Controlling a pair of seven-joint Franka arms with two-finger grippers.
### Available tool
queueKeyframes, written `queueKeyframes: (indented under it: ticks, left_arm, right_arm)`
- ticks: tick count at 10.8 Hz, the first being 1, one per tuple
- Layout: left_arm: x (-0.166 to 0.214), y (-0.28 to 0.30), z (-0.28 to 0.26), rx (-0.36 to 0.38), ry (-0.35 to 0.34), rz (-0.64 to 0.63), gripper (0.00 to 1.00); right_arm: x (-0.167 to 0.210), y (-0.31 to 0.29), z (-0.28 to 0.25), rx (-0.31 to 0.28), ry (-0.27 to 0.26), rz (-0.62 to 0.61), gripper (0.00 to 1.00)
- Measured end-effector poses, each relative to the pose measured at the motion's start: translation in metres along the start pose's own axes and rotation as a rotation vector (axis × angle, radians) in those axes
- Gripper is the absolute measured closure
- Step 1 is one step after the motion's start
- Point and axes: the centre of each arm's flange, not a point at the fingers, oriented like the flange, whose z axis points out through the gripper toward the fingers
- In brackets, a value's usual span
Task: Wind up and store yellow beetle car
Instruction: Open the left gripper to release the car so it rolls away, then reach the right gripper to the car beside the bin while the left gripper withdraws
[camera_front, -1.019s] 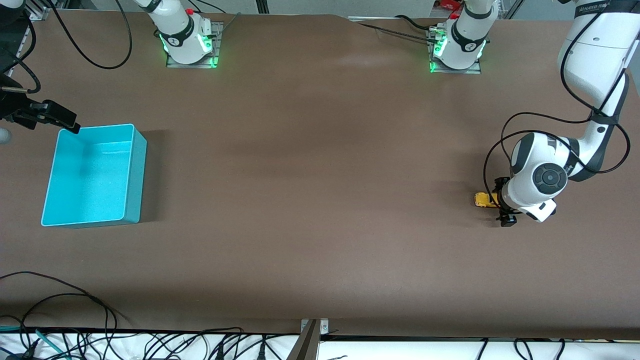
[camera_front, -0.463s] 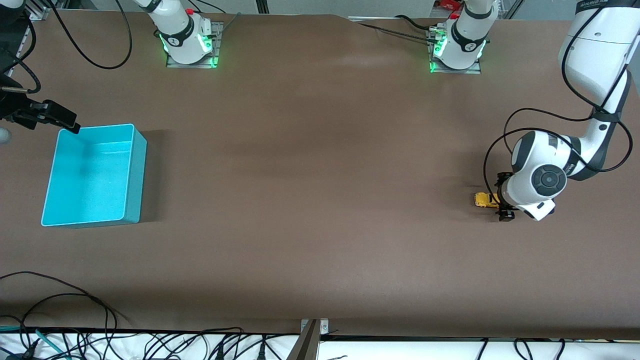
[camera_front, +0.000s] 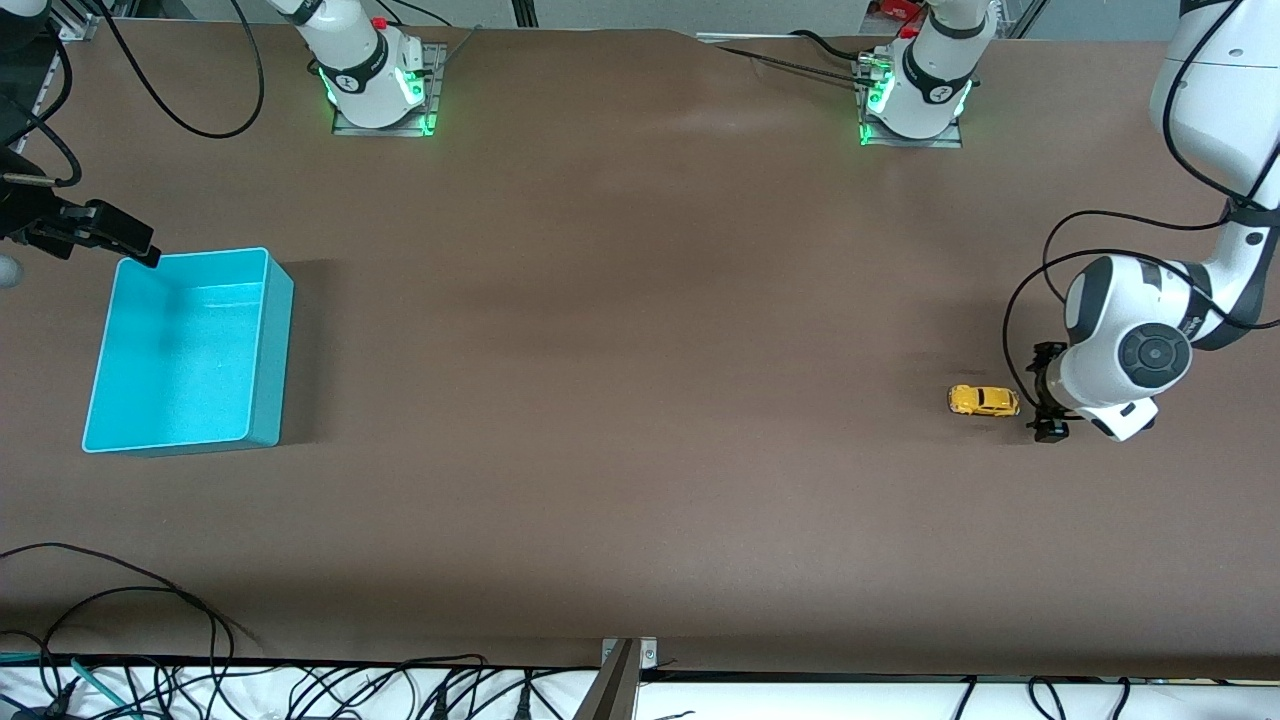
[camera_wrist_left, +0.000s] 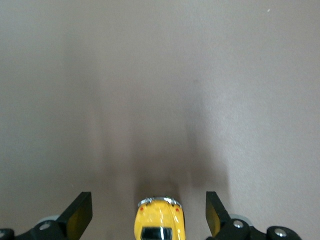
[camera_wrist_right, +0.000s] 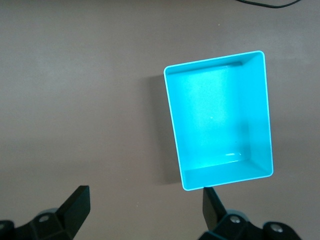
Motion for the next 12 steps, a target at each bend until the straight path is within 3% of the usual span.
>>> queueKeyframes:
  ticks: [6, 12]
  left_arm:
    - [0.014, -0.017, 0.015, 0.104, -0.012, 0.12, 0.0]
    - [-0.041, -0.012, 0.003, 0.134, -0.077, 0.178, 0.0]
  right_arm:
    - [0.0, 0.0, 0.0, 0.0, 0.0, 0.0, 0.0]
    - [0.0, 0.0, 0.0, 0.0, 0.0, 0.001, 0.0]
